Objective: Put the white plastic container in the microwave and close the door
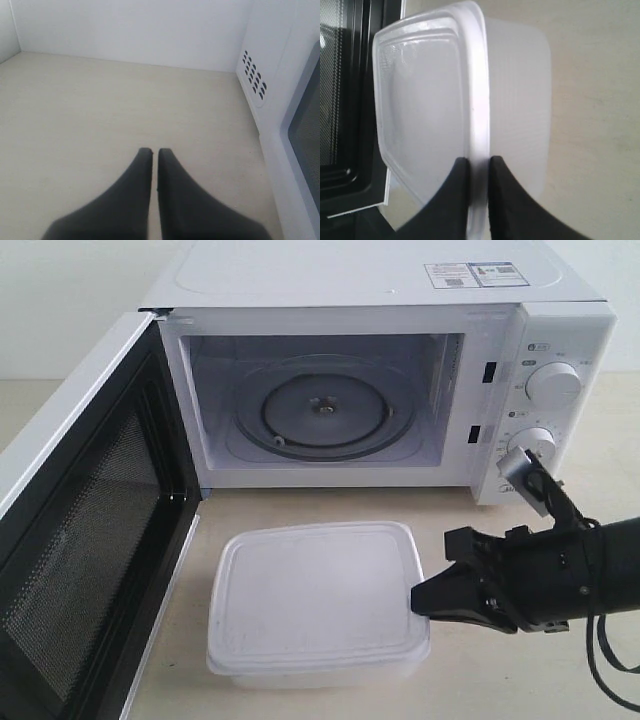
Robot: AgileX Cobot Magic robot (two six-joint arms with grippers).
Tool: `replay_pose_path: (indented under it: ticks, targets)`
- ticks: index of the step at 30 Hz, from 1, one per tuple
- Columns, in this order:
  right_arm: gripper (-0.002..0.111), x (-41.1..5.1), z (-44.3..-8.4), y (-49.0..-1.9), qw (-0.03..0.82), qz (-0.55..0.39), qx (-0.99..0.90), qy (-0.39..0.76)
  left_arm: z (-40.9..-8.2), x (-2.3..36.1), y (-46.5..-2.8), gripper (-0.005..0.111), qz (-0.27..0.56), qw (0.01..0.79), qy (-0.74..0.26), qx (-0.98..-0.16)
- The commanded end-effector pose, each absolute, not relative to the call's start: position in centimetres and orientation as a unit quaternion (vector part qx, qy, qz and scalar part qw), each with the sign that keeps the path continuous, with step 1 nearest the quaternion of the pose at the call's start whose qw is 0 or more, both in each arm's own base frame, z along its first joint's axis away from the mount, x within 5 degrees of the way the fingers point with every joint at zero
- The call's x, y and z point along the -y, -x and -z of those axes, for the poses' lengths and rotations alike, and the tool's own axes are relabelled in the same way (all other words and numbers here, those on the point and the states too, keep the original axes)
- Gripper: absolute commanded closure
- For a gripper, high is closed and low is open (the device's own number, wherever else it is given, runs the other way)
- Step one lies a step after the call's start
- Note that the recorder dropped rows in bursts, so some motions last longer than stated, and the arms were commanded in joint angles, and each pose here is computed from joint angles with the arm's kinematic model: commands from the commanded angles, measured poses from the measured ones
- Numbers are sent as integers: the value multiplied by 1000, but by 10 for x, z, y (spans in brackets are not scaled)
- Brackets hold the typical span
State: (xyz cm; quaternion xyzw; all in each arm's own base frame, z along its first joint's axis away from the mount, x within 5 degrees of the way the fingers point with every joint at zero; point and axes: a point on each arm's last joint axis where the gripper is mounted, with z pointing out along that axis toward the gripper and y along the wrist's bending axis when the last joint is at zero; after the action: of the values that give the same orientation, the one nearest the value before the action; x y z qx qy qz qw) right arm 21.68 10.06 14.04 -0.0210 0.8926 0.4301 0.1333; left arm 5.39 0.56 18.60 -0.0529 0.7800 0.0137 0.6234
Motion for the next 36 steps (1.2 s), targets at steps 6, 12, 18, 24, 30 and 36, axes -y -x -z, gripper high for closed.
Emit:
replay_pose_path:
  ticks: [6, 12, 18, 24, 30, 36]
  targets:
    - [108, -102, -163, -233, 88, -406, -902, 117, -185, -6, -54, 102, -14, 623, 52, -780]
    - [108, -96, -198, -261, 63, -327, -917, 220, -185, -6, -54, 102, -14, 623, 52, -780]
    - [108, -95, -211, -272, 43, -309, -910, 274, -185, -6, -54, 102, -14, 623, 52, -780]
    - [108, -97, -184, -284, 23, -310, -905, 289, -185, -6, -54, 102, -14, 623, 52, -780]
    - [108, -100, -172, -300, 9, -315, -904, 290, -185, -6, -54, 102, -14, 623, 52, -780]
    - [106, -99, -169, -315, 52, -287, -920, 263, -185, -6, -54, 102, -14, 623, 52, -780]
